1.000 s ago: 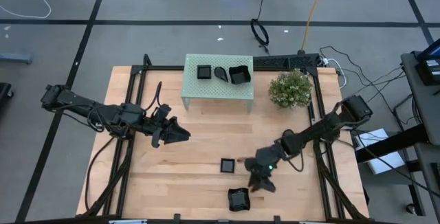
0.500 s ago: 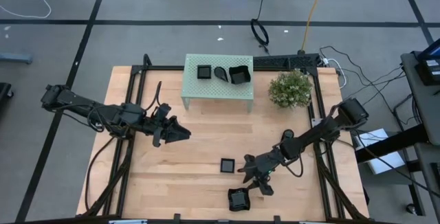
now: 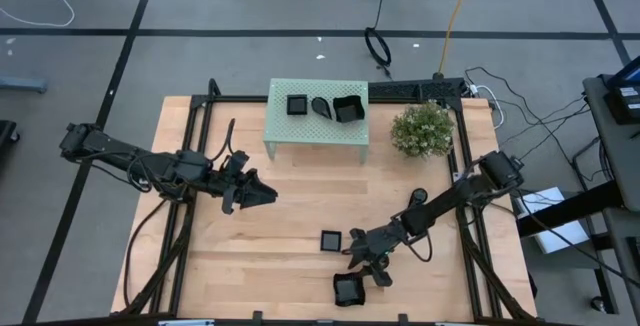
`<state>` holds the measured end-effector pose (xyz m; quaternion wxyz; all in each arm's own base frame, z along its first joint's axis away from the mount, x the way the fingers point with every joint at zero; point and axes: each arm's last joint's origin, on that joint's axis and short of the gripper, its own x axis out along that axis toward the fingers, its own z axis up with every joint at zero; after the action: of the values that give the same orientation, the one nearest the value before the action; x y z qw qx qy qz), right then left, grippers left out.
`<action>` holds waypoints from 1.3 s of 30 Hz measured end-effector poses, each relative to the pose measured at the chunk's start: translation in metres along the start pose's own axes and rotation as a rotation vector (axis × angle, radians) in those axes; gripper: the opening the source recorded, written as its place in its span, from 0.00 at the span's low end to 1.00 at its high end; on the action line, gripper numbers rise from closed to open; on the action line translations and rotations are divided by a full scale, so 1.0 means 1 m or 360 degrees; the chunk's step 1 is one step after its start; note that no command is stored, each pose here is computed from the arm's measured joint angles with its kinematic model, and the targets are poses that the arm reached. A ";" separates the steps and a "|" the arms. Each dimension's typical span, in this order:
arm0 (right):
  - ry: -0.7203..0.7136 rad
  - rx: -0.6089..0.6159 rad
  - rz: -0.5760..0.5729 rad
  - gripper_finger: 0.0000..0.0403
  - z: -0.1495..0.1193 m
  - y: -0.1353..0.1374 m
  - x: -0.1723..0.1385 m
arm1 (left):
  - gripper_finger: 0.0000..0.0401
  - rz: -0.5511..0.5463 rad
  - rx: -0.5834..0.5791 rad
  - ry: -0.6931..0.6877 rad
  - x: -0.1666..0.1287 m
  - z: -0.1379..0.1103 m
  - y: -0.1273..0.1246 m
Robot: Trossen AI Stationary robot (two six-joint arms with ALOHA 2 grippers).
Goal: Pick & Place Mini shaped plates
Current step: Stack the black distorted square plate on top of the other black distorted square plate on the shelf
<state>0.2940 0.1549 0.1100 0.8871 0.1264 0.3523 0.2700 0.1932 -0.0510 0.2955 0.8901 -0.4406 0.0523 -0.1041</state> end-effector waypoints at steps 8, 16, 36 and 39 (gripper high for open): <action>0.0022 -0.0048 -0.0009 0.26 -0.002 -0.002 0.002 | 0.41 0.0000 0.0000 0.0000 0.000 0.000 0.000; 0.0020 -0.0020 0.0008 0.02 -0.001 -0.004 0.001 | 0.41 0.0000 0.0000 0.0000 0.000 0.000 0.000; -0.0511 -0.0057 -0.0606 0.00 0.079 -0.032 -0.134 | 0.41 0.0000 0.0000 0.0000 0.000 0.000 0.000; -0.0663 0.0023 -0.0820 0.00 0.088 -0.051 -0.168 | 0.41 0.0000 0.0000 0.0000 0.000 0.000 0.000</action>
<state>0.2733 0.0149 0.2461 0.9783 0.0918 0.1856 0.0025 0.1932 -0.0510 0.2955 0.8901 -0.4406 0.0523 -0.1041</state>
